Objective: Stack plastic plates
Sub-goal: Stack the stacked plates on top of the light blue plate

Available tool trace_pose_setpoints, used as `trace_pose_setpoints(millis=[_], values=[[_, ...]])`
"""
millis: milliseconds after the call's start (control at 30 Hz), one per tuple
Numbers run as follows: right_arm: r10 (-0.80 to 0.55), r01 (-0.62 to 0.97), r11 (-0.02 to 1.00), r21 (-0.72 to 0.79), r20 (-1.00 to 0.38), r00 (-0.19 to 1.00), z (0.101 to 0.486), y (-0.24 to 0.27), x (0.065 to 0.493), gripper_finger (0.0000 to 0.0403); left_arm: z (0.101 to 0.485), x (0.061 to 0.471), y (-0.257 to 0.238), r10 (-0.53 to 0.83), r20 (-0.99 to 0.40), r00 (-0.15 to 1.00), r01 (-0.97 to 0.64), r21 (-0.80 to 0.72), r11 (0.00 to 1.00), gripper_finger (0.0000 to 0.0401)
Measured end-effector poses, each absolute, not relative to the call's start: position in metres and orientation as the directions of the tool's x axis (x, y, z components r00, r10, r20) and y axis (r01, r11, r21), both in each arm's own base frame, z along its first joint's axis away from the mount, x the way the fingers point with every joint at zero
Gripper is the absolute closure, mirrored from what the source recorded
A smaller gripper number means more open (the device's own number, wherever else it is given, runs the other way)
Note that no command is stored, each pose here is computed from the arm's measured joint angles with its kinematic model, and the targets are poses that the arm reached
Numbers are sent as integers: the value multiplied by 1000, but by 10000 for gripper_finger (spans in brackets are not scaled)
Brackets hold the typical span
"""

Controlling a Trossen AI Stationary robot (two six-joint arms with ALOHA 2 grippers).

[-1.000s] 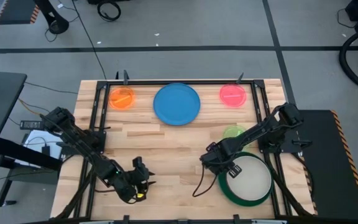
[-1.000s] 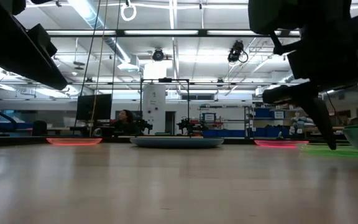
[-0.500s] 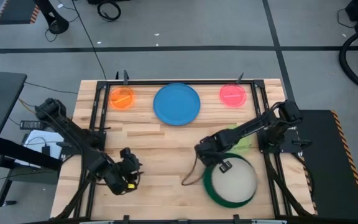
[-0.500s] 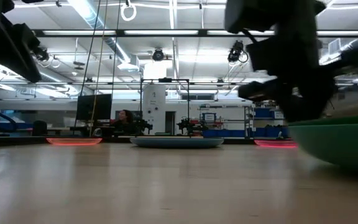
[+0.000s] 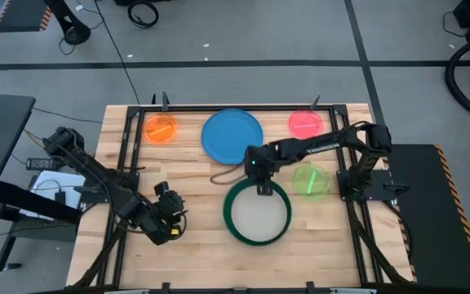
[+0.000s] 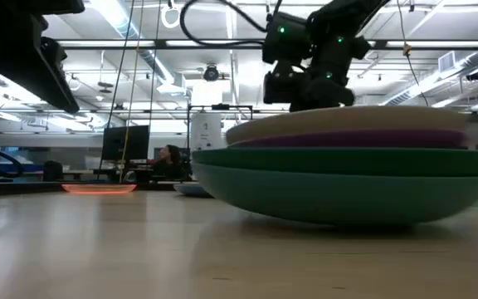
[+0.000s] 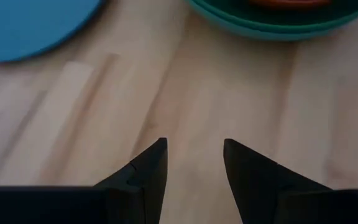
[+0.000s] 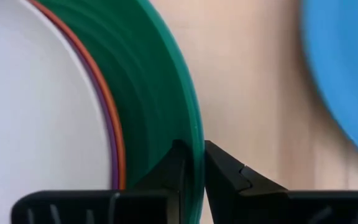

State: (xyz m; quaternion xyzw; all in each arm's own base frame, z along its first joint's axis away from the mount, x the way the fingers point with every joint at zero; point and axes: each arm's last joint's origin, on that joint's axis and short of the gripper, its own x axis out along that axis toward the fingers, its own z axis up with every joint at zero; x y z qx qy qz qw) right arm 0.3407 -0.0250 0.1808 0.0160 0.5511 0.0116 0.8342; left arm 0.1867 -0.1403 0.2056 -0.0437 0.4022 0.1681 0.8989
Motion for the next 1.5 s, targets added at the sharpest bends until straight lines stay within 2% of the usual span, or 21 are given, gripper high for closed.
trace_pose_setpoints(millis=[133,233,533,700,967,1133,1267,1400,1500], values=[[20,202,974,106,-922,386,181,-44,338,354,208,175,-129,379,-725,574,-402,154,903,237],[11,344,926,152,-925,379,180,-52,336,354,215,166,-119,447,-694,565,-474,170,864,237],[7,600,769,220,-942,337,179,-67,329,350,228,155,-109,457,-669,586,-587,37,809,237],[9,614,761,210,-949,314,178,-68,327,323,229,157,-113,456,-636,623,-633,-68,771,237],[55,657,734,172,-979,194,181,-67,310,257,232,152,-127,408,-589,697,-575,-119,810,237],[83,705,694,146,-989,124,190,-58,299,252,230,151,-138,388,-557,734,-565,-186,804,237],[55,716,689,115,-993,106,201,-43,292,256,220,163,-157,372,-506,778,-507,-157,847,237],[-7,593,799,101,-984,177,230,-7,281,254,200,186,-171,388,-479,787,-528,-197,826,237],[-22,304,951,56,-969,248,246,37,270,253,185,200,-174,413,-474,778,-555,-208,806,241]])
